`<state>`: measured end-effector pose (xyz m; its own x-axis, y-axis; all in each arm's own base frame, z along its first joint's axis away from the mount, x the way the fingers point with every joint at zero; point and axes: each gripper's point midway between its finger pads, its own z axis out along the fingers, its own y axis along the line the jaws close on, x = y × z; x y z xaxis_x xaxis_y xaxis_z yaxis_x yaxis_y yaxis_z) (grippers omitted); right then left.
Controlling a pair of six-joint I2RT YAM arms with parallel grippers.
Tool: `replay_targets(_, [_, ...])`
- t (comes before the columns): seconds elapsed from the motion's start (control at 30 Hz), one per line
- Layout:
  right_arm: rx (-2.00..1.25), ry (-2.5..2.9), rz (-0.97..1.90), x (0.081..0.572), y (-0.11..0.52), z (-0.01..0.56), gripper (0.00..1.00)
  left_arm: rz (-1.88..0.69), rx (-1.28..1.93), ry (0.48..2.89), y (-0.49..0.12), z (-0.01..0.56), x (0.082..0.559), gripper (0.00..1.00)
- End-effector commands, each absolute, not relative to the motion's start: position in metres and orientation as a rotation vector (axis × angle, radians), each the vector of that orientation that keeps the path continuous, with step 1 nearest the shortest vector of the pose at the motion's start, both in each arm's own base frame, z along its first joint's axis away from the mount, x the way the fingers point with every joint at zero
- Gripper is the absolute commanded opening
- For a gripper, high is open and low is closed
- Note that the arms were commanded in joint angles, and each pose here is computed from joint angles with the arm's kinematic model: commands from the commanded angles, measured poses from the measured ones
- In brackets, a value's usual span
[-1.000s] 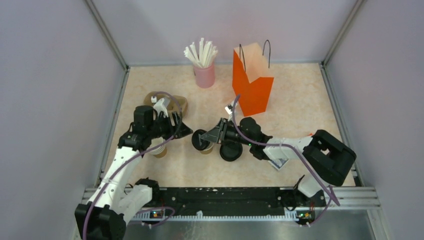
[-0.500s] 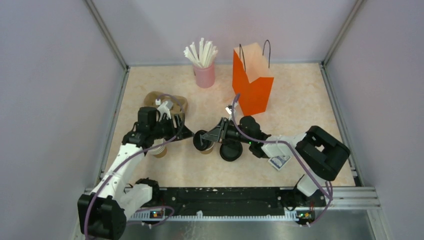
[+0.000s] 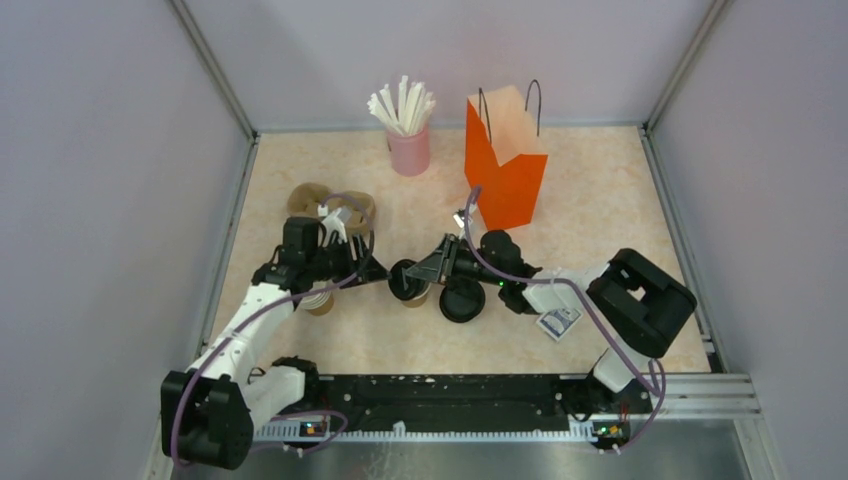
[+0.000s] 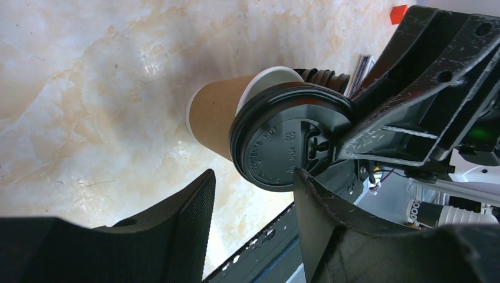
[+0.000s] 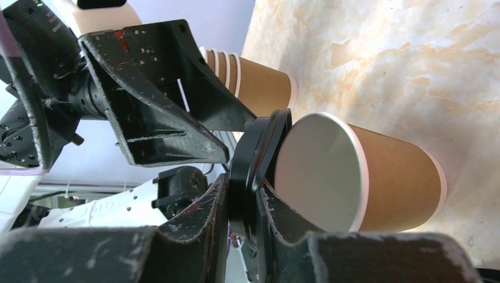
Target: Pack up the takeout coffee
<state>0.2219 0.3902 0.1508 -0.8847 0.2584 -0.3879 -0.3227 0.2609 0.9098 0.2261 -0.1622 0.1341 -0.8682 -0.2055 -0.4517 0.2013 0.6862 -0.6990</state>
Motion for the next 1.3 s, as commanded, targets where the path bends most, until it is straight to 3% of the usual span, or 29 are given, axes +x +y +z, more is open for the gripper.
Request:
replay_targets(0.0, [-0.060, 2.004, 1.700, 0.233, 0.394, 0.167, 0.21, -1.119, 0.037, 2.339, -0.170, 0.142, 0.233, 0.57])
replay_targets(0.1, [-0.064, 2.027, 1.686, 0.235, 0.395, 0.163, 0.25, -1.131, 0.036, 2.341, -0.172, 0.142, 0.233, 0.56])
replay_targets(0.43, [-0.059, 2.032, 1.691, 0.237, 0.393, 0.159, 0.25, -1.134, 0.029, 2.366, -0.174, 0.133, 0.232, 0.56])
replay_targets(0.63, [-0.061, 1.991, 1.742, 0.237, 0.394, 0.170, 0.16, -1.142, 0.042, 2.360, -0.177, 0.140, 0.228, 0.57])
replay_targets(0.9, [-0.104, 1.914, 1.896, 0.227, 0.392, 0.201, 0.16, -1.087, 0.118, 2.280, -0.174, 0.170, 0.231, 0.70])
replay_targets(1.27, [-0.101, 1.992, 1.864, 0.232, 0.377, 0.180, 0.18, -1.206, 0.074, 2.291, -0.185, 0.156, 0.233, 0.64])
